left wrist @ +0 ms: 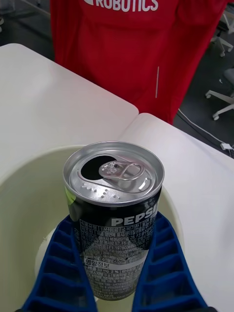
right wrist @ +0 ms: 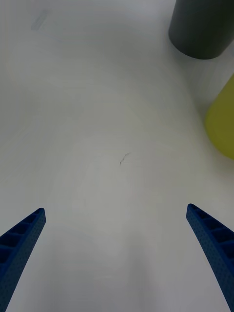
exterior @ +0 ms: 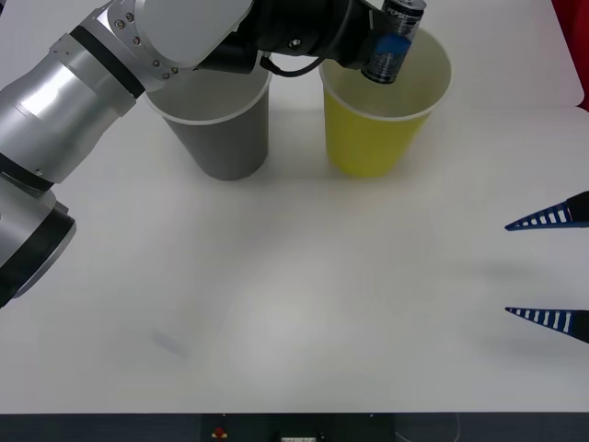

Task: Put the can into the green bin and the plastic bottle into the gray bin

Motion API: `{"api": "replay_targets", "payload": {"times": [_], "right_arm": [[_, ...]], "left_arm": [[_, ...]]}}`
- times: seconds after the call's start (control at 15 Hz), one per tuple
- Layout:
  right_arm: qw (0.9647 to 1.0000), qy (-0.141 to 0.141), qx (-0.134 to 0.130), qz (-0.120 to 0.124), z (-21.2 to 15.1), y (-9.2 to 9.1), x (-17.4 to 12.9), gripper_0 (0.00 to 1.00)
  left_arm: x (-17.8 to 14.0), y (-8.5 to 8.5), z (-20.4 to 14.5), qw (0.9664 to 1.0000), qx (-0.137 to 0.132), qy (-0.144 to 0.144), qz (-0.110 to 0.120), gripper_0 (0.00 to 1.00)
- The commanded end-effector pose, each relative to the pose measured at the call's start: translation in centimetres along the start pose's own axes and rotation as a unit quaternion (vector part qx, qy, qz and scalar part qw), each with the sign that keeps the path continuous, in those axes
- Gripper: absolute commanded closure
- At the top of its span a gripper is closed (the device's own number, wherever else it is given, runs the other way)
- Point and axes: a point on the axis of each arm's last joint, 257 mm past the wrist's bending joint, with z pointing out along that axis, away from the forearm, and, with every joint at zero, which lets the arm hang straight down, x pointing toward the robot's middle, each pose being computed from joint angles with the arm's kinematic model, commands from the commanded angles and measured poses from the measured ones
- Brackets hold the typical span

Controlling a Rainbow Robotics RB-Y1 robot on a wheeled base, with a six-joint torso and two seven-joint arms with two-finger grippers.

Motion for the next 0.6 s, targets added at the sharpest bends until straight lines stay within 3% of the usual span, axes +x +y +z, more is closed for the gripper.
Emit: {"api": "replay_targets", "payload": {"times": [0.07,0.33,0.6], "right_arm": [[1.0,0.0,0.0,0.0,0.0,0.0,0.0,0.0],[1.0,0.0,0.0,0.0,0.0,0.0,0.0,0.0],[1.0,0.0,0.0,0.0,0.0,0.0,0.0,0.0]], "left_arm": [[-0.2,-0.3,0.0,0.9999,0.004,-0.005,0.016,0.0],[-0.4,-0.8,-0.1,0.9997,0.018,-0.01,0.013,0.0],[0.8,-1.7,-1.7,0.9989,0.035,-0.018,0.024,0.0]]}}
